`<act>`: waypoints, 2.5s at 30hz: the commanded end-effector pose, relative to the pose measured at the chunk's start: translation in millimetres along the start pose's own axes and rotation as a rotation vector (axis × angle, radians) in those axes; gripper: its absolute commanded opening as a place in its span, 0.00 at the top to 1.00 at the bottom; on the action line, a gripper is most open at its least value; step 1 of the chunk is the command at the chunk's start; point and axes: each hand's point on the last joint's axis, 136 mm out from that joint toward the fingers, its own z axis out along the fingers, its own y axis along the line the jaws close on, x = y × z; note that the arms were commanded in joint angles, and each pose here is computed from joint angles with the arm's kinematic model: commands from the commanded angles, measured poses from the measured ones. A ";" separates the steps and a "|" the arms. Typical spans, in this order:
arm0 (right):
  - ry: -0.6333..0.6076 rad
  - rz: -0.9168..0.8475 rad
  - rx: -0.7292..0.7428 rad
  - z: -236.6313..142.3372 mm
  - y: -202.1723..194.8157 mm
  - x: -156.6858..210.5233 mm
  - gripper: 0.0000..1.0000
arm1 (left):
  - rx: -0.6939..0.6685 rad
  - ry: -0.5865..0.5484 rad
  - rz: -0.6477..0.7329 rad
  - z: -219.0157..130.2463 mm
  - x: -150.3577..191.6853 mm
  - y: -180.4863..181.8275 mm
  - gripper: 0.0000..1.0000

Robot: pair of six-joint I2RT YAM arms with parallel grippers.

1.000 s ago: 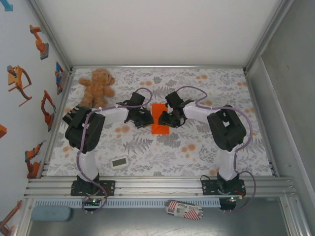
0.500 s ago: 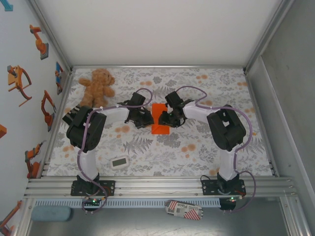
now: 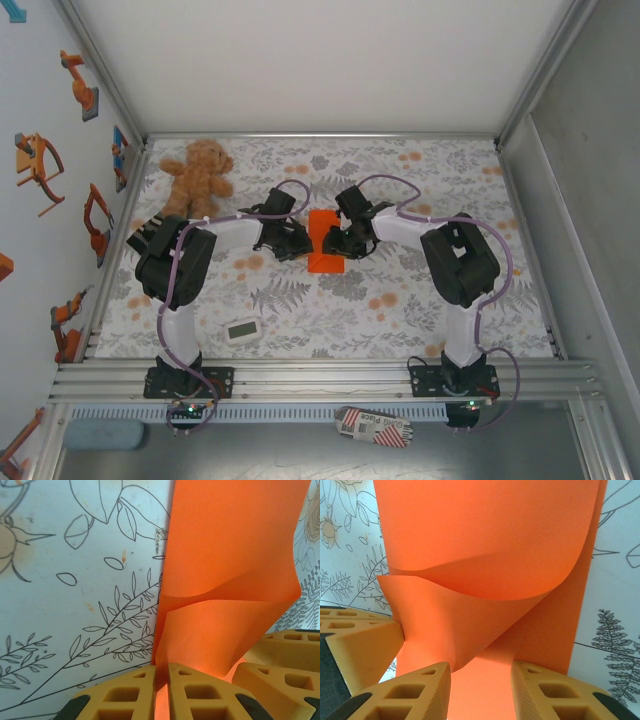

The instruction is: Fold a paper plane with a square sheet of paper (pick it up from the middle)

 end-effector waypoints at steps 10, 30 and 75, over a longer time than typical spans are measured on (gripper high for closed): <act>-0.134 -0.064 -0.192 -37.5 42.5 -12.8 0.78 | -0.093 0.060 -0.022 10.2 9.6 26.6 0.85; 0.001 -0.010 -0.195 13.1 33.9 -2.9 0.95 | -0.119 0.072 -0.034 13.2 11.9 33.1 0.84; 0.093 0.045 -0.043 40.4 -8.2 20.1 1.00 | 0.131 0.019 -0.110 -19.8 29.6 -22.0 0.99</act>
